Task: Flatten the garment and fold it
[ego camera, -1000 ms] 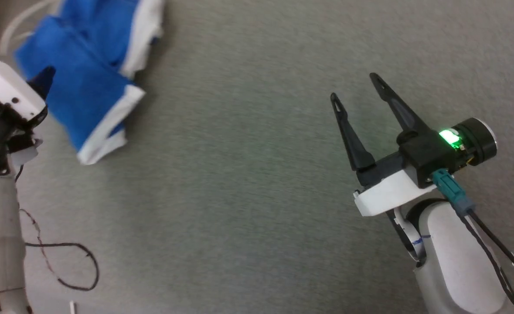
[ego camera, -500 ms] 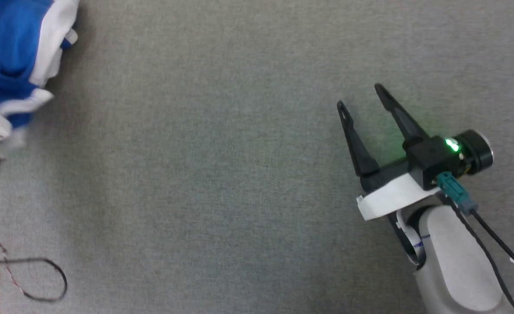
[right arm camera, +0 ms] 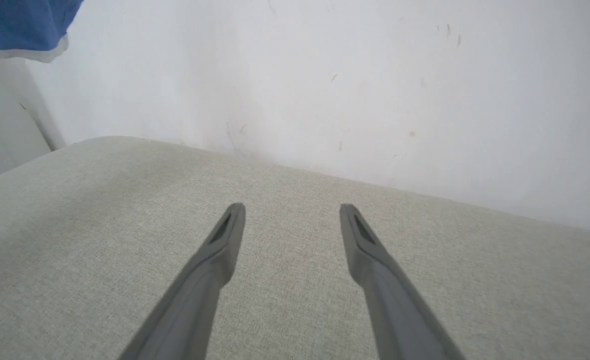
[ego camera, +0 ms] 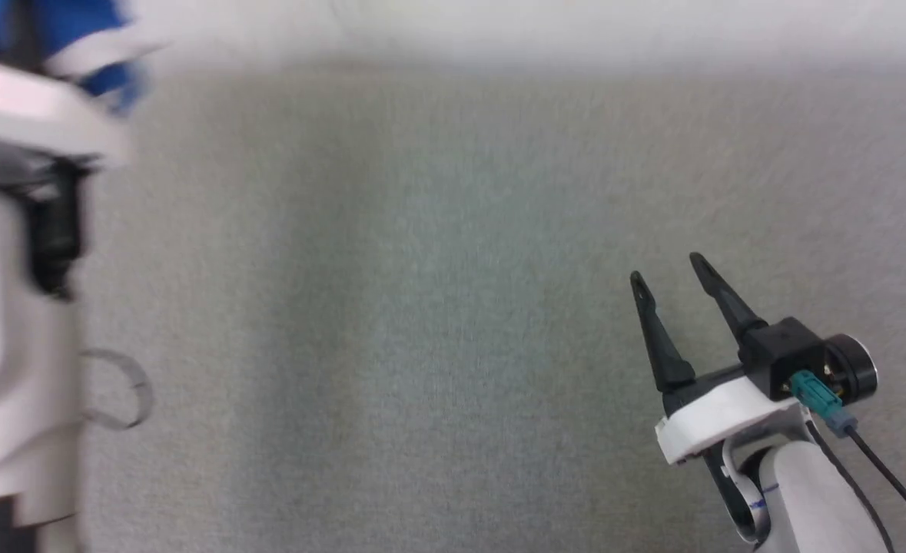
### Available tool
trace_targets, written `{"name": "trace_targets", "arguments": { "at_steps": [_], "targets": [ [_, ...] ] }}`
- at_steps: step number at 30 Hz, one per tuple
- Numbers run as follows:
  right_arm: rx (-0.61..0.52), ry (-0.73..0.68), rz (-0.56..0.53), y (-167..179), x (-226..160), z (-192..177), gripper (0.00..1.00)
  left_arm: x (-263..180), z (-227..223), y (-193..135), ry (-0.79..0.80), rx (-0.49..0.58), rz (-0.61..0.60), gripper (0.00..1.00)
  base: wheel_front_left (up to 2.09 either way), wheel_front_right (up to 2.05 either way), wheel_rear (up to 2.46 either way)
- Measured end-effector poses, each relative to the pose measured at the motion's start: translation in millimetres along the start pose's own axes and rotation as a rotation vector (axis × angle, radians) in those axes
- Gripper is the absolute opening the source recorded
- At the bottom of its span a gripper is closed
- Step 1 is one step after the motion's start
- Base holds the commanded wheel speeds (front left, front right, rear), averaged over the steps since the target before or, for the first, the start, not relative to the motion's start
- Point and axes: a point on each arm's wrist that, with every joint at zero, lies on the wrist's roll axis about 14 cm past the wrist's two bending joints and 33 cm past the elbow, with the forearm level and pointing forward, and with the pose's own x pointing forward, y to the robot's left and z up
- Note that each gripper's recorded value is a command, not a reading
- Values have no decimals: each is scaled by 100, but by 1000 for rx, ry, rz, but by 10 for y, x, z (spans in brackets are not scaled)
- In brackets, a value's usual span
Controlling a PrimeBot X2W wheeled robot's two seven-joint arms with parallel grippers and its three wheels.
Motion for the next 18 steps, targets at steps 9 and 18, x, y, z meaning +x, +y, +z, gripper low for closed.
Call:
{"name": "trace_targets", "arguments": {
  "at_steps": [9,18],
  "targets": [
    [-44,-114,-54,-102,-324,558,100,-317,789,-1562,-160,-210,-389,0,0,0,0],
    [-63,-115,-156,-374,-648,648,100,-1177,-630,-2798,373,-208,-701,0,0,0,0]
  ]
}}
